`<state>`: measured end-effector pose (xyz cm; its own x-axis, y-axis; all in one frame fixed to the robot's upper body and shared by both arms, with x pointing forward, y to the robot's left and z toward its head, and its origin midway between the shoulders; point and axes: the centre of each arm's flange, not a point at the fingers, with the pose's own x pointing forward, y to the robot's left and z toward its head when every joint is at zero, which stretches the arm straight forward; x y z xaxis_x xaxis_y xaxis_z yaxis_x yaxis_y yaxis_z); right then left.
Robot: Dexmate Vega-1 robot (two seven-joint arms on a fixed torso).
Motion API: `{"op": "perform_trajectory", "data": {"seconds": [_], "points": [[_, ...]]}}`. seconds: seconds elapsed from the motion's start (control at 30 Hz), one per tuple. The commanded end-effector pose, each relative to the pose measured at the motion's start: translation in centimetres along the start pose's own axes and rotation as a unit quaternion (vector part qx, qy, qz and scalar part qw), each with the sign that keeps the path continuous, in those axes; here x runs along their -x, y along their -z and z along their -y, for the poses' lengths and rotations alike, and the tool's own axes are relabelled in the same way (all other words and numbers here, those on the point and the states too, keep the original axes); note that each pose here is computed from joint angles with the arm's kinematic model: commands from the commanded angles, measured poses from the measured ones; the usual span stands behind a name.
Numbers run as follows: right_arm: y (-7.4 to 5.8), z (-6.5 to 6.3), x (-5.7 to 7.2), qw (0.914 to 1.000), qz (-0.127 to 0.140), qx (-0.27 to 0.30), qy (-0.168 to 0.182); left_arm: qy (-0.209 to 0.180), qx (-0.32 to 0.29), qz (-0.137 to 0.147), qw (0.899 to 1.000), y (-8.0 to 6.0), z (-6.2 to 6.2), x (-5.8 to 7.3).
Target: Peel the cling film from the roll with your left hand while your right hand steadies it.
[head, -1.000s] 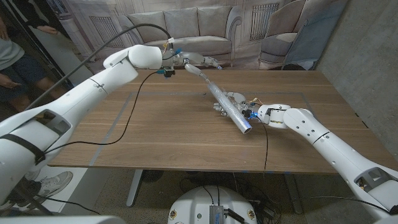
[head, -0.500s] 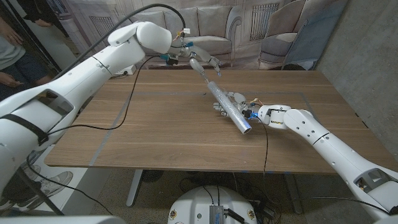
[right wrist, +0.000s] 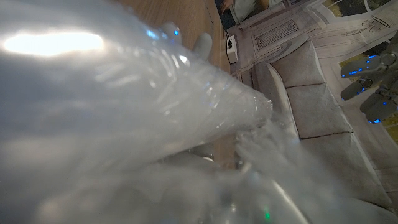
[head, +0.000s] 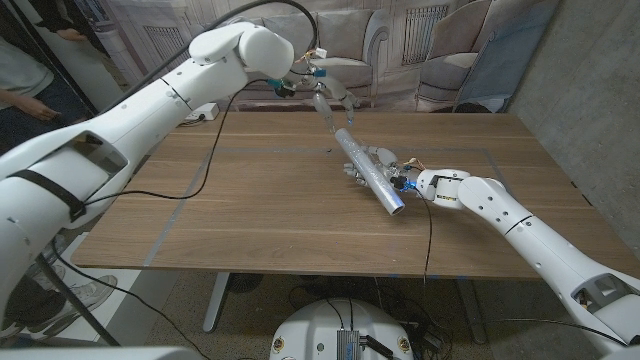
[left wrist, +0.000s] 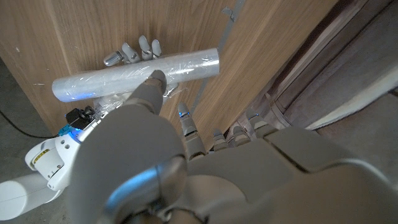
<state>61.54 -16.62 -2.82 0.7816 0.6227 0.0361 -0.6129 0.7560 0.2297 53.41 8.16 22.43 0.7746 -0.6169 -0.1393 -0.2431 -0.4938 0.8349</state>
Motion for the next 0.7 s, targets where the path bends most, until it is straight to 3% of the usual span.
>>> {"op": "perform_trajectory", "data": {"seconds": [0.03, 0.33, 0.7], "points": [[0.2, 0.1, 0.5, 0.9999, 0.008, -0.001, -0.007, -0.001, -0.052, -0.015, 0.999, -1.6, 0.1, -1.9], [0.2, 0.0, 0.8, 0.9999, 0.011, 0.0, -0.007, 0.008, -0.054, 0.004, 0.998, -2.0, 0.9, -3.9], [0.1, 0.0, 0.8, 0.9998, 0.014, 0.004, -0.011, -0.017, -0.059, 0.031, 0.998, -2.7, 1.0, -5.3]]}}
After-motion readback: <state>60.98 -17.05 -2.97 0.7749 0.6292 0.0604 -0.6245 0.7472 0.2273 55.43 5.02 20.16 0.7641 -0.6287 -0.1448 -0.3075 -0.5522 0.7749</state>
